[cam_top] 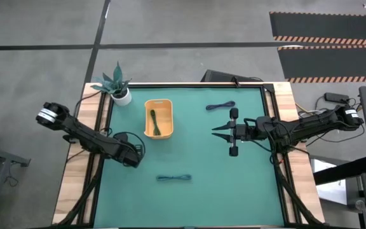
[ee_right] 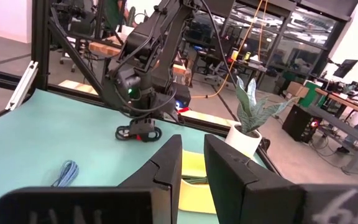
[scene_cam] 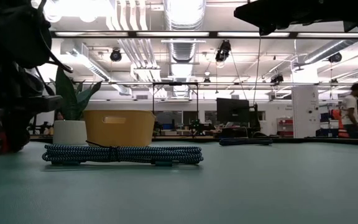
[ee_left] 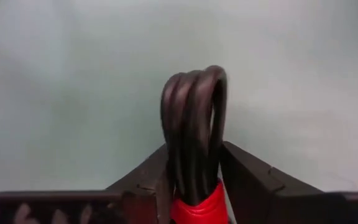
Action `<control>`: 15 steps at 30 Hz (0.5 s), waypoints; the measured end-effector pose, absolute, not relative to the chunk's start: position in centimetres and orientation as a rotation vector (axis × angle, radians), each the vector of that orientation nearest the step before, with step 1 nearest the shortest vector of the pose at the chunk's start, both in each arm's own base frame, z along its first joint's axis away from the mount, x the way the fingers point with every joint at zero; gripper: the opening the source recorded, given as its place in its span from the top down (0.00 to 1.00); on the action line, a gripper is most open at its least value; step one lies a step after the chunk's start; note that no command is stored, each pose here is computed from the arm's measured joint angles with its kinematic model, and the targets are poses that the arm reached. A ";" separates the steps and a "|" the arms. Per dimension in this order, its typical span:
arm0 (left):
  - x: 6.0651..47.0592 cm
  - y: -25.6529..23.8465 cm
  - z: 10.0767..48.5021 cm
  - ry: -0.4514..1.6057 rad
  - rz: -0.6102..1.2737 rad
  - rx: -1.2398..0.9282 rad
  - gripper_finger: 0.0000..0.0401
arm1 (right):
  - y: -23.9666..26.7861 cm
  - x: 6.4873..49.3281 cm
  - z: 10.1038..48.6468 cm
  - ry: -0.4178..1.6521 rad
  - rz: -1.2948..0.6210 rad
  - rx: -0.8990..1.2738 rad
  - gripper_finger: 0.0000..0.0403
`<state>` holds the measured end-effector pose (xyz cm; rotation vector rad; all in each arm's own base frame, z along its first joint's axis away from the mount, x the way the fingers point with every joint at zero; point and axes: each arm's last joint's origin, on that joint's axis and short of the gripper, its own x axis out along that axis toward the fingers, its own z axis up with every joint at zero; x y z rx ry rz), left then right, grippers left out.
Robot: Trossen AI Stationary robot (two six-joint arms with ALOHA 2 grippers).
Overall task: Pick and place USB-C Cables
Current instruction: Put the black USB cable into the yellow bin
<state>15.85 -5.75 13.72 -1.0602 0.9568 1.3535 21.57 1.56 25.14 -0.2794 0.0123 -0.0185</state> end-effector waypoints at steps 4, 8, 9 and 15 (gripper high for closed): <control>16.1 -5.9 13.6 0.961 1.361 -1.050 0.78 | 1.6 21.6 25.1 0.013 -0.018 -0.278 0.85; 16.2 -5.9 13.6 0.961 1.361 -1.051 0.83 | 1.6 21.6 25.1 0.013 -0.018 -0.278 0.85; 16.2 -5.9 13.7 0.962 1.359 -1.054 0.84 | 1.6 21.6 25.1 0.013 -0.018 -0.278 0.85; 16.0 -5.9 13.9 0.975 1.355 -1.065 0.87 | 1.6 21.6 25.1 0.013 -0.018 -0.274 0.85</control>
